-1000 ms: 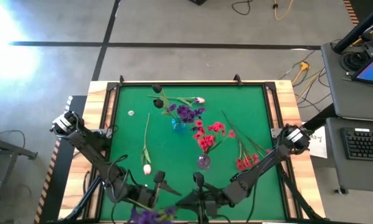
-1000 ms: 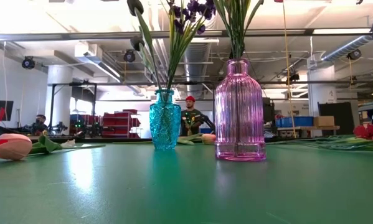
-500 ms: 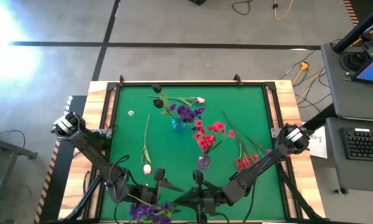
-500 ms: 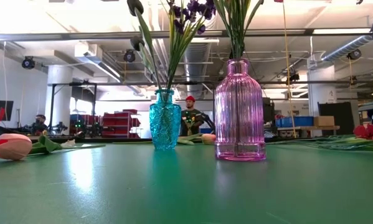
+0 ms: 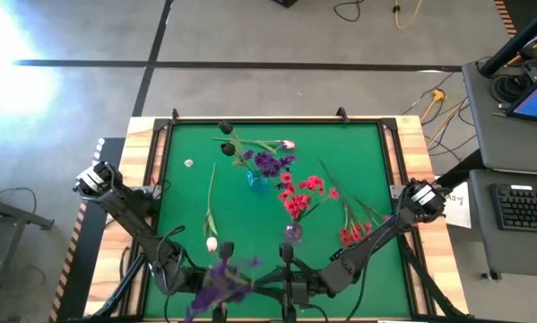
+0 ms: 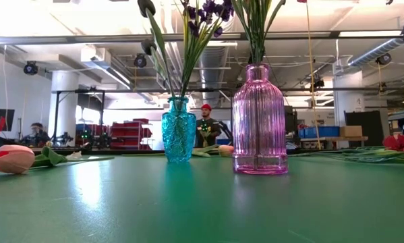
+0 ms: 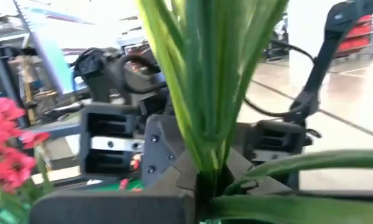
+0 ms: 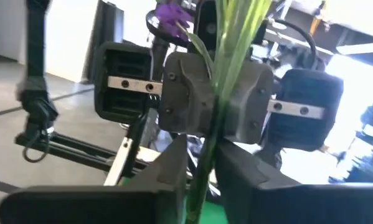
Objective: Sort flowers into vase by color
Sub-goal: Put the purple flowers into the blue vase
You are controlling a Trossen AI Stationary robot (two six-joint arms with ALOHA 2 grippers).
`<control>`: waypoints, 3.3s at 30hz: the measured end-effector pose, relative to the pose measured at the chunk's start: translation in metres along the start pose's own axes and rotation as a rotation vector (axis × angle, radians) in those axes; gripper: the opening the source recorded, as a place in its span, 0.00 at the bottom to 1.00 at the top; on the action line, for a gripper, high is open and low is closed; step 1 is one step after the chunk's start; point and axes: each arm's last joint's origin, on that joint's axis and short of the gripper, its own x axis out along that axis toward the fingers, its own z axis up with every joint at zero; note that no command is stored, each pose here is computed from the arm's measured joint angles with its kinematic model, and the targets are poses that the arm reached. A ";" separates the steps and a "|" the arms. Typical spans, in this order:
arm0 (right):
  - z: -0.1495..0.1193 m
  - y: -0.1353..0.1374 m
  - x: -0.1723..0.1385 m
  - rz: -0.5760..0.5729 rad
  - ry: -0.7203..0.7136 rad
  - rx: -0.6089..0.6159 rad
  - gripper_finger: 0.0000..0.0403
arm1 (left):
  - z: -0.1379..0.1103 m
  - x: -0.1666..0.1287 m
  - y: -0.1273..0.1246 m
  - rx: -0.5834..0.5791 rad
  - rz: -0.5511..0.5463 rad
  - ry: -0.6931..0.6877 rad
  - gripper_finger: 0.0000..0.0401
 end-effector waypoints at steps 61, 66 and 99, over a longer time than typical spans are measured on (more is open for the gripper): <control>0.121 -0.064 0.026 -0.090 0.057 0.089 0.04 | 0.005 -0.020 0.005 0.205 0.122 0.386 0.58; 0.161 -0.097 0.020 -0.172 0.056 -0.041 0.04 | 0.006 -0.024 0.014 0.297 0.125 0.469 0.59; 0.015 -0.357 -0.137 -0.650 -0.059 0.115 0.03 | -0.073 -0.113 0.149 -0.035 0.345 0.171 0.59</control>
